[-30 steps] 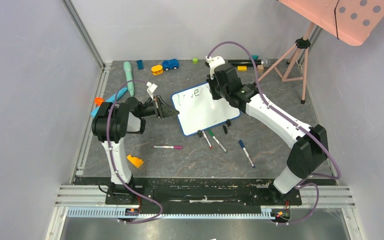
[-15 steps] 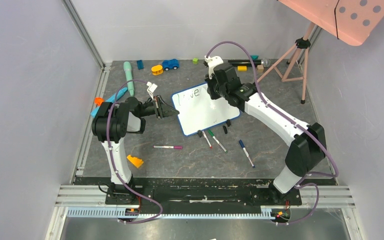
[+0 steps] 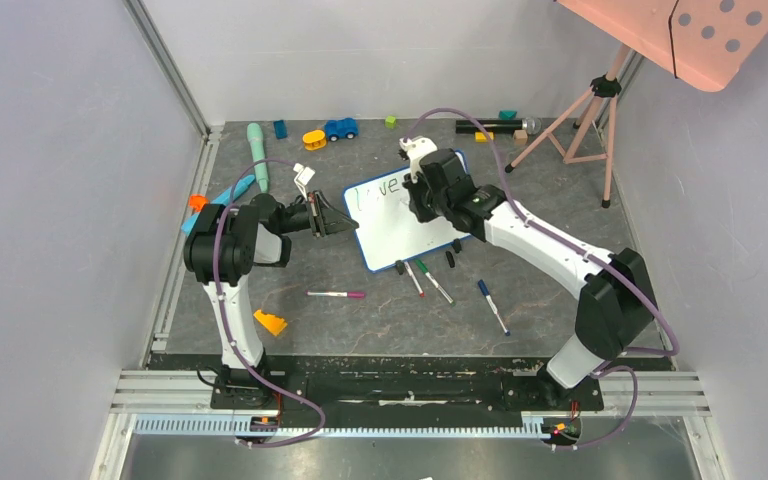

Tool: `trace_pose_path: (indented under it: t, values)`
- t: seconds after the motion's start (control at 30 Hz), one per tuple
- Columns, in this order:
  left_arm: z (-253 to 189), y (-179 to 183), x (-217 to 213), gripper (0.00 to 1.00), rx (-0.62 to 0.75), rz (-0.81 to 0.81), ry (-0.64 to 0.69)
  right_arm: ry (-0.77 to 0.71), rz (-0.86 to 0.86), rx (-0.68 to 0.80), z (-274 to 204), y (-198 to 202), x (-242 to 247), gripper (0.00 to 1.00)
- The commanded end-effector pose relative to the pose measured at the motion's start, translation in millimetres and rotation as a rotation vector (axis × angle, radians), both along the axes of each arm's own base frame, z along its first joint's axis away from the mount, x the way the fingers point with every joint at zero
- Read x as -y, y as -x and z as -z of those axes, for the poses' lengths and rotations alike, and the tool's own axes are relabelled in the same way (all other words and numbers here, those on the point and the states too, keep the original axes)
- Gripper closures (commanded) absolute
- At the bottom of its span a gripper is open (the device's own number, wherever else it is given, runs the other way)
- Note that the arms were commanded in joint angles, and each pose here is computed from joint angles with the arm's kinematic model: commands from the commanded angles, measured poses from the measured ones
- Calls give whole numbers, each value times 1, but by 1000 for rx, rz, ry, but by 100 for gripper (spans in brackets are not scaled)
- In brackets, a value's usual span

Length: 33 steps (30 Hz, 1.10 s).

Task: Write a sentence on the whiteboard

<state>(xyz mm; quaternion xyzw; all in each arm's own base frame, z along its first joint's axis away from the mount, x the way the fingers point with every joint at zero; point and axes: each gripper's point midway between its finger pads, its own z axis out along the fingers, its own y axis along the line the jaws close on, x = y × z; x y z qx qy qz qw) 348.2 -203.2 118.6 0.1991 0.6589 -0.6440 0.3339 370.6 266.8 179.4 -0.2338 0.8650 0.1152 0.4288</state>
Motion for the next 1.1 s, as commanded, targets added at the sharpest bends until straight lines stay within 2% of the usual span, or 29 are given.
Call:
trace_pose_path:
  t: [0.0, 1.07]
  values:
    - [0, 8, 3, 98, 12, 58, -2, -55, -28, 90, -33, 0, -20, 100]
    - [-1, 9, 3, 98, 19, 55, -3, -27, -56, 100, -28, -14, -45, 100]
